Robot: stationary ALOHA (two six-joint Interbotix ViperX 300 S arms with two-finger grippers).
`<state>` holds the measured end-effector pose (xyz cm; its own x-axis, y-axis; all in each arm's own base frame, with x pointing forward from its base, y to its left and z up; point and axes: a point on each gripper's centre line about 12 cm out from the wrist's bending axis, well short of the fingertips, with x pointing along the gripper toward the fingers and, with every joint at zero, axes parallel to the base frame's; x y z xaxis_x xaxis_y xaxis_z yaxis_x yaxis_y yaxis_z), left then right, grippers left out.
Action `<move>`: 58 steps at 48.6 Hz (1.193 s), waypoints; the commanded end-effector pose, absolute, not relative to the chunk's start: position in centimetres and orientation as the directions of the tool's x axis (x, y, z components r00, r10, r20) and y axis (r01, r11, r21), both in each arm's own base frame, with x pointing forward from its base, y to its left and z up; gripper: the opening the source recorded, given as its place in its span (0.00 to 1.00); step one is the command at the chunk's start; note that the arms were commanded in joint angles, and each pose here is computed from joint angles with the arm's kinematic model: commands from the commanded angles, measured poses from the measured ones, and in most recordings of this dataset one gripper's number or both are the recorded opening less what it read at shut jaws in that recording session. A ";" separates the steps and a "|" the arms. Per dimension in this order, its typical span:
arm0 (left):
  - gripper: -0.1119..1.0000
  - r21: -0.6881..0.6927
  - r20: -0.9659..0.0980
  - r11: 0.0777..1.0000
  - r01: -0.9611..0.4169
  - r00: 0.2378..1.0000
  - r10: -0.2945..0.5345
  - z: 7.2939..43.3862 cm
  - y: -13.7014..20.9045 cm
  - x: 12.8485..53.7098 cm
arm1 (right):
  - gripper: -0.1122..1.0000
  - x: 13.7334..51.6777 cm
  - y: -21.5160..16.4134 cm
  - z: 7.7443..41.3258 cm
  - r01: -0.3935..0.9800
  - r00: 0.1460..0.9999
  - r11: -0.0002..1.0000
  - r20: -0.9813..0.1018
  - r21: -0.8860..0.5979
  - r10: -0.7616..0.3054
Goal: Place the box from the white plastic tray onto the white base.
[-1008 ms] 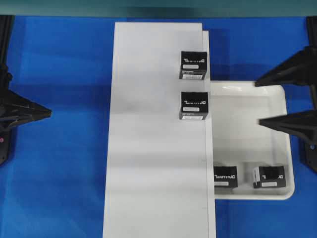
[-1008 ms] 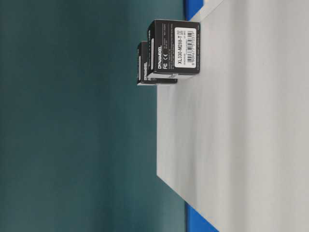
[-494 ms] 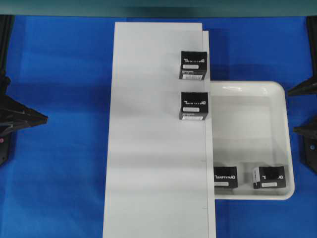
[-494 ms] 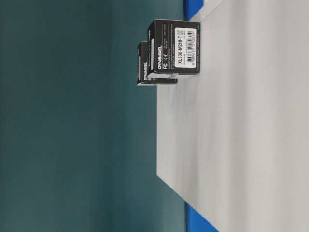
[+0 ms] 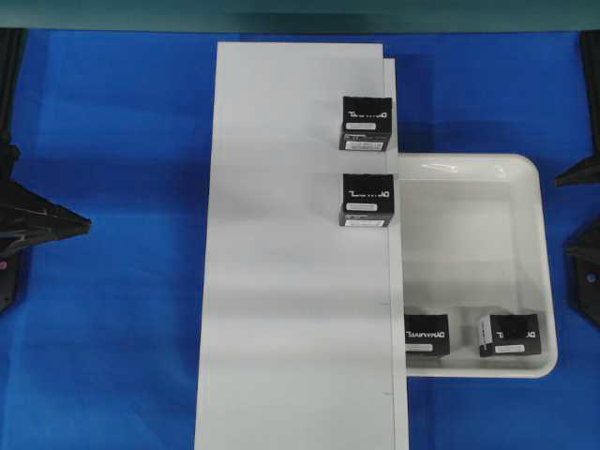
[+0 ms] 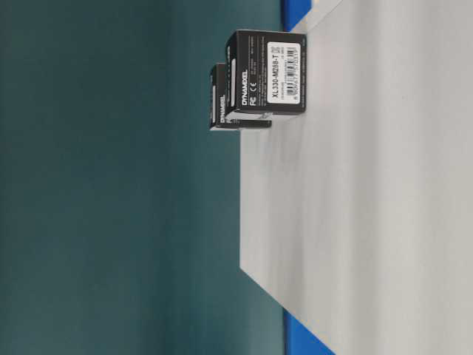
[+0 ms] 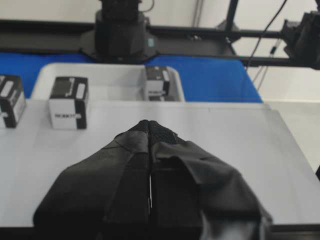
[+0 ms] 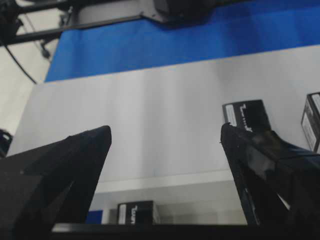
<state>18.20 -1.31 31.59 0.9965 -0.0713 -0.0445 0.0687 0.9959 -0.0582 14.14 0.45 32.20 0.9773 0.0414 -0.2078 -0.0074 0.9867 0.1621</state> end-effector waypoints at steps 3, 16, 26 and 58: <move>0.04 -0.054 -0.031 0.996 0.071 0.997 -0.073 32.3 -1.4 18.4 | 0.96 14.2 0.5 32.4 -0.009 0.979 0.987 -0.202 0.161 0.042; 0.04 -0.051 -0.029 0.996 0.071 0.997 -0.073 32.3 -1.4 18.4 | 0.96 14.2 0.4 32.4 -0.008 0.979 0.987 -0.202 0.159 0.040; 0.04 -0.057 -0.026 0.996 0.071 0.997 -0.073 32.3 -1.4 18.5 | 0.96 14.3 0.4 32.2 -0.006 0.981 0.988 -0.192 0.152 0.036; 0.04 -0.055 0.003 0.996 0.074 0.997 -0.074 32.5 -1.4 18.9 | 0.96 14.3 0.3 31.6 -0.004 0.984 0.988 -0.176 0.157 0.032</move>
<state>18.60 -1.37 31.86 0.9972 -0.0737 -0.0107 0.0730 0.9957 -0.0567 14.28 0.34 31.17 0.9806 0.0324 -0.1935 -0.0016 0.9876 0.1573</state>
